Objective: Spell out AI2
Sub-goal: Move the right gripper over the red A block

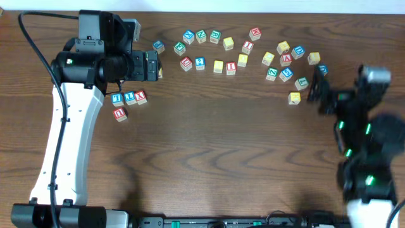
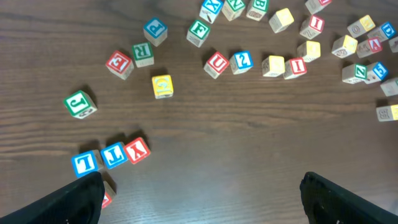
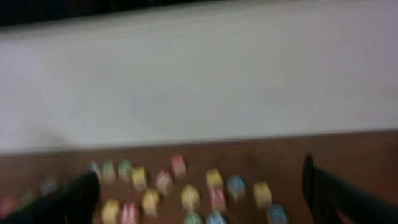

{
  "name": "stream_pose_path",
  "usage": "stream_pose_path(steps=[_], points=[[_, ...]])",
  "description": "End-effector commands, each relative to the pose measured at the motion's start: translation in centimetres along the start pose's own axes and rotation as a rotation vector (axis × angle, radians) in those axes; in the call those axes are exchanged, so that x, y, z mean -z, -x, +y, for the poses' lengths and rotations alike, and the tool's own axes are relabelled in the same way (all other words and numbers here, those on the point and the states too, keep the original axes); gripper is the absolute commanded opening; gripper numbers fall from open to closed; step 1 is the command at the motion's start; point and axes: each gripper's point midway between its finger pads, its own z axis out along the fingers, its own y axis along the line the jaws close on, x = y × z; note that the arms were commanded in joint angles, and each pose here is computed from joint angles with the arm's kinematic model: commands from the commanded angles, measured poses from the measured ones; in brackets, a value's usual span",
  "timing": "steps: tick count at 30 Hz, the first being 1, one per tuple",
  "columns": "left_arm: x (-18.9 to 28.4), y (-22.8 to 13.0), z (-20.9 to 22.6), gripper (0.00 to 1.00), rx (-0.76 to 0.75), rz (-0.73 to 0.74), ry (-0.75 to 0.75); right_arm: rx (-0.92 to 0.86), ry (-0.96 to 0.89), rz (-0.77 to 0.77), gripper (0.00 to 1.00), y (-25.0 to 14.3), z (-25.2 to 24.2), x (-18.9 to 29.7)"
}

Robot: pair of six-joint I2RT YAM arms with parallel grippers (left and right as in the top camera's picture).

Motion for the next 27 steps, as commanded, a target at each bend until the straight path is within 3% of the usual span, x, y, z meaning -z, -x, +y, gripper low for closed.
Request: stream_pose_path(steps=[1, 13, 21, 27], points=[[0.4, 0.6, 0.0, 0.99, 0.005, -0.017, 0.001, 0.013, 0.106, 0.100, 0.99, 2.1, 0.9, -3.2], [0.4, 0.6, 0.0, 0.99, 0.004, -0.017, 0.001, 0.100, 0.159, 0.562, 0.99, -1.3, -1.4, -14.7], [0.4, 0.6, 0.0, 0.99, 0.004, -0.016, 0.001, 0.101, 0.185, 0.778, 0.99, -8.0, -2.7, -19.2], [0.4, 0.6, 0.0, 0.99, 0.004, -0.016, 0.001, 0.110, 0.145, 0.969, 0.99, -15.4, -3.7, -20.4]])
